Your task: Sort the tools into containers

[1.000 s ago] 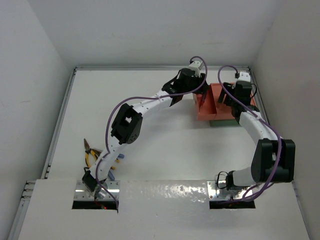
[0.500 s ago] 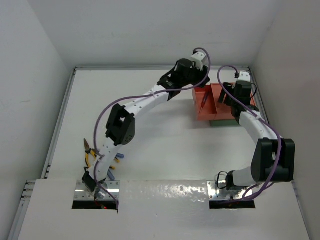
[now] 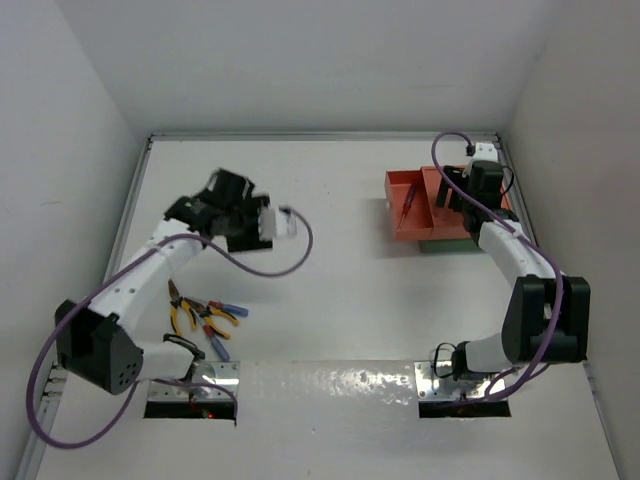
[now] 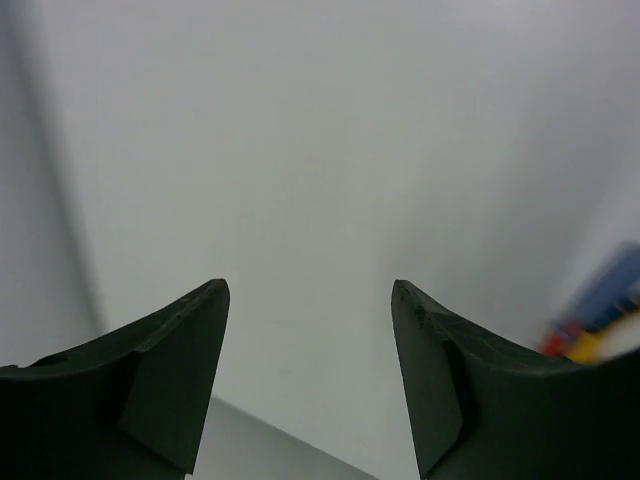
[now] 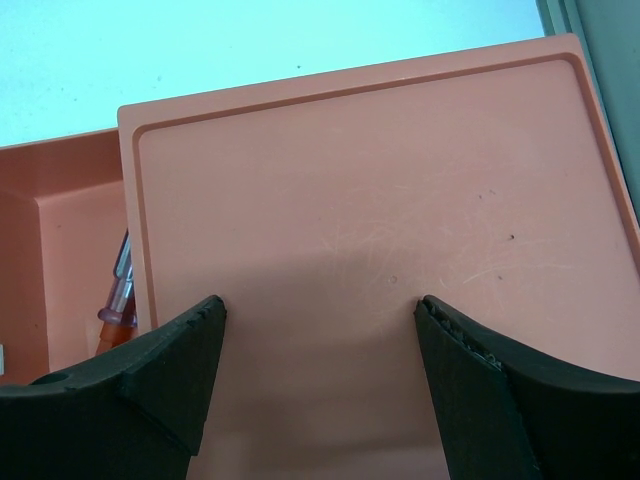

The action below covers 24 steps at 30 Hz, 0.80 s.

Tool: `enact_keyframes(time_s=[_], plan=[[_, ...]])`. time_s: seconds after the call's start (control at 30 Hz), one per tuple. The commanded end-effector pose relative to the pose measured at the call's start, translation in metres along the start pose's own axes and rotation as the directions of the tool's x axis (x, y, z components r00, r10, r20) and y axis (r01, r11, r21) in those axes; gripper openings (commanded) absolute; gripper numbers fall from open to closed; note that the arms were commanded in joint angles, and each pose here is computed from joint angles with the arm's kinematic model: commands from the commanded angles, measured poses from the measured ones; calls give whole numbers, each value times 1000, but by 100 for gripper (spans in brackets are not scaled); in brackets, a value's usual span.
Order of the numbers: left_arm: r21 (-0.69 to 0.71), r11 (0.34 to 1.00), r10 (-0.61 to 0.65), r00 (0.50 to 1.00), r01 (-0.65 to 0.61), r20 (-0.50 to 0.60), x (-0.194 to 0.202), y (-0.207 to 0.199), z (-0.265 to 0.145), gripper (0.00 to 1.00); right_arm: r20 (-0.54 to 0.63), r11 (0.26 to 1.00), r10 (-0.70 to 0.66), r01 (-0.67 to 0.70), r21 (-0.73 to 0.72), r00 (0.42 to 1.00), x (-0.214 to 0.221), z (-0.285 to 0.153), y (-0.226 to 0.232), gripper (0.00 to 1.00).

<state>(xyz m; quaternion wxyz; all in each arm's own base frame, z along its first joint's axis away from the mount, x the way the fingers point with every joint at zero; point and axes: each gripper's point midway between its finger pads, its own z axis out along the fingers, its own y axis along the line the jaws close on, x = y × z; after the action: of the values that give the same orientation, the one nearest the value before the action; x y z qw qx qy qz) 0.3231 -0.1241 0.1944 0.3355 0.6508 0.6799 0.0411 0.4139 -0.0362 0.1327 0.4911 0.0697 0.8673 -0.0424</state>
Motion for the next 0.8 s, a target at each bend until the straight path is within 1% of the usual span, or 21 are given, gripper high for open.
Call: enact_keyframes(time_s=[0.0,0.03,0.07,0.1,0.13,0.2,0.3,0.37,0.5,0.7,0.77], plan=[[480,867,231,961,-133,-151,76,-131,13,63,-232,999,-51,54,6,971,63,-4,-7,77],[465,876,226,961,-130,-157,79,-133,15,63,-235,998,-53,56,5,971,64,-5,-7,77],[476,872,213,962,-109,-169,86,-144,19,63,-242,998,-59,62,4,968,66,-5,-7,77],[464,882,182,968,-81,-176,86,-147,22,63,-245,998,-60,64,7,968,68,-6,-8,77],[445,893,161,973,-71,-168,84,-146,27,63,-247,998,-61,64,4,967,69,-6,-8,77],[456,889,120,982,-40,-149,82,-157,32,63,-251,998,-64,67,6,966,71,-7,-9,77],[485,873,139,978,-48,-153,92,-172,36,65,-257,997,-66,71,11,964,75,-8,-10,77],[501,864,144,978,-49,-151,96,-182,40,68,-263,997,-65,73,23,963,76,-7,-12,78],[512,858,121,986,-44,-117,87,-188,43,69,-267,998,-56,62,14,962,77,-5,-10,78],[513,858,76,993,-17,-95,78,-197,51,69,-272,998,-52,57,12,961,80,-4,-9,78],[528,849,65,995,-18,-72,72,-200,51,69,-276,998,-55,61,13,960,81,-5,-10,78]])
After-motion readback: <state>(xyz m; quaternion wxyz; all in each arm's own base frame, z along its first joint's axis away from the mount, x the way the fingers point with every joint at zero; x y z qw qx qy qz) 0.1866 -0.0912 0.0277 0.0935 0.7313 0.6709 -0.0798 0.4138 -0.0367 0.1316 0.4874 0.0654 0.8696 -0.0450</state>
